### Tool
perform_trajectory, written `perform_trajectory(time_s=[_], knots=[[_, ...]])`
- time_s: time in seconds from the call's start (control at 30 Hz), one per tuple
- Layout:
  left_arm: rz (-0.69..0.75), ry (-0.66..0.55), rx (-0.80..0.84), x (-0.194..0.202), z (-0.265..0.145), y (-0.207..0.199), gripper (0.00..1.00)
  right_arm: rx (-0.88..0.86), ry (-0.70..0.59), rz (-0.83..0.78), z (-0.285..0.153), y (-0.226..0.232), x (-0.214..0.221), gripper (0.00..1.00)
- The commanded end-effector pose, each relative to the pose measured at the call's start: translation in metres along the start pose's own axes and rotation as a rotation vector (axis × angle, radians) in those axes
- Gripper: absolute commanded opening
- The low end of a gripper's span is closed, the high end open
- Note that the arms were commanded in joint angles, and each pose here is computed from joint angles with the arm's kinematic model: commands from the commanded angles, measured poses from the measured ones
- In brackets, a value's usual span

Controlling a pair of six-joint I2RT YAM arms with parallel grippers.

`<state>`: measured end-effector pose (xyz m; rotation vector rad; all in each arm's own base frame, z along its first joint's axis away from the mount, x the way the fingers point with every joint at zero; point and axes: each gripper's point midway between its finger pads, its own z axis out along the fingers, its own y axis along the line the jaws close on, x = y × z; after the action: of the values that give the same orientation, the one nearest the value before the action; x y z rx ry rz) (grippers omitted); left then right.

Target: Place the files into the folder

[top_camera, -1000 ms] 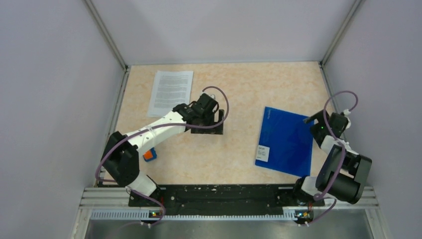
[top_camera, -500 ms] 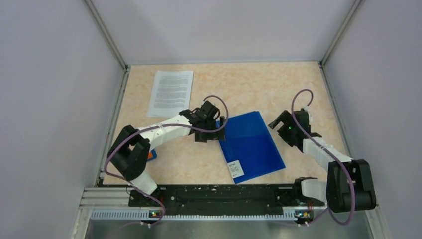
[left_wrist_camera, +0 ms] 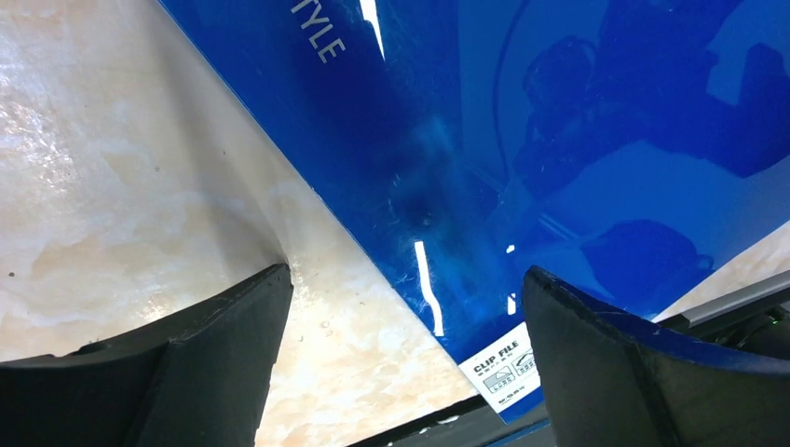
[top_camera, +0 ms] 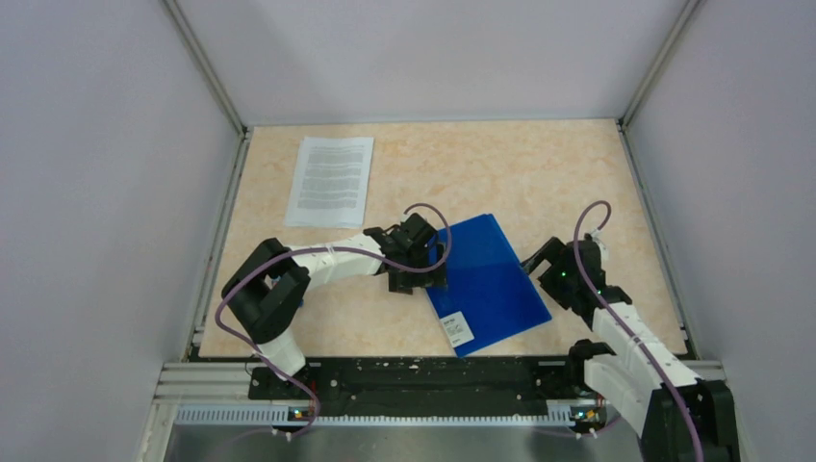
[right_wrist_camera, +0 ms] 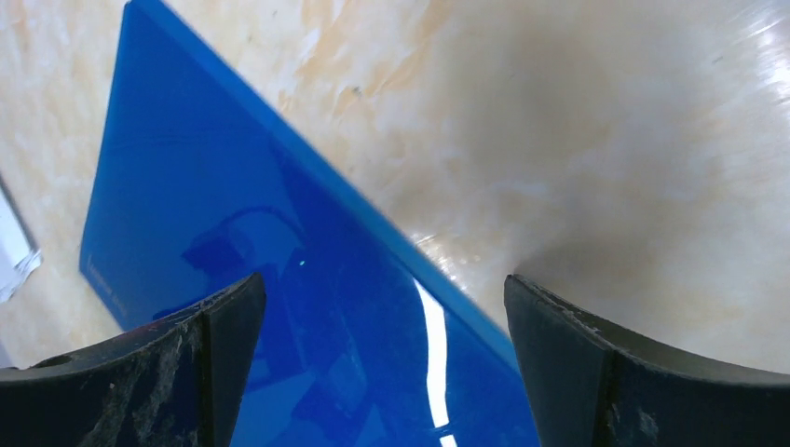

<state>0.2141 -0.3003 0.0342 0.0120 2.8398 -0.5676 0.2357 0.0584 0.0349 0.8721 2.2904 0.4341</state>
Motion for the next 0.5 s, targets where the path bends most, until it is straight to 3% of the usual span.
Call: perform_trajectory(time_s=[0.0,0.2,0.4,0.47], knots=[[-0.023,-0.055,-0.02,-0.022,0.013,0.006,0.99,0.055,0.2,0.038,-0.007,-0.023,0.064,0.99],[-0.076,-0.083,-0.014,-0.06,0.015,0.016,0.99,-0.074,0.256,-0.025,-0.001,0.027,0.074,0.99],[-0.087,-0.09,0.019,-0.071,0.006,0.008,0.99,-0.037,0.132,-0.131,-0.009,0.071,0.013,0.99],[-0.09,-0.104,-0.002,-0.067,-0.002,0.017,0.99,-0.059,0.129,-0.111,-0.023,0.076,0.011,0.99]])
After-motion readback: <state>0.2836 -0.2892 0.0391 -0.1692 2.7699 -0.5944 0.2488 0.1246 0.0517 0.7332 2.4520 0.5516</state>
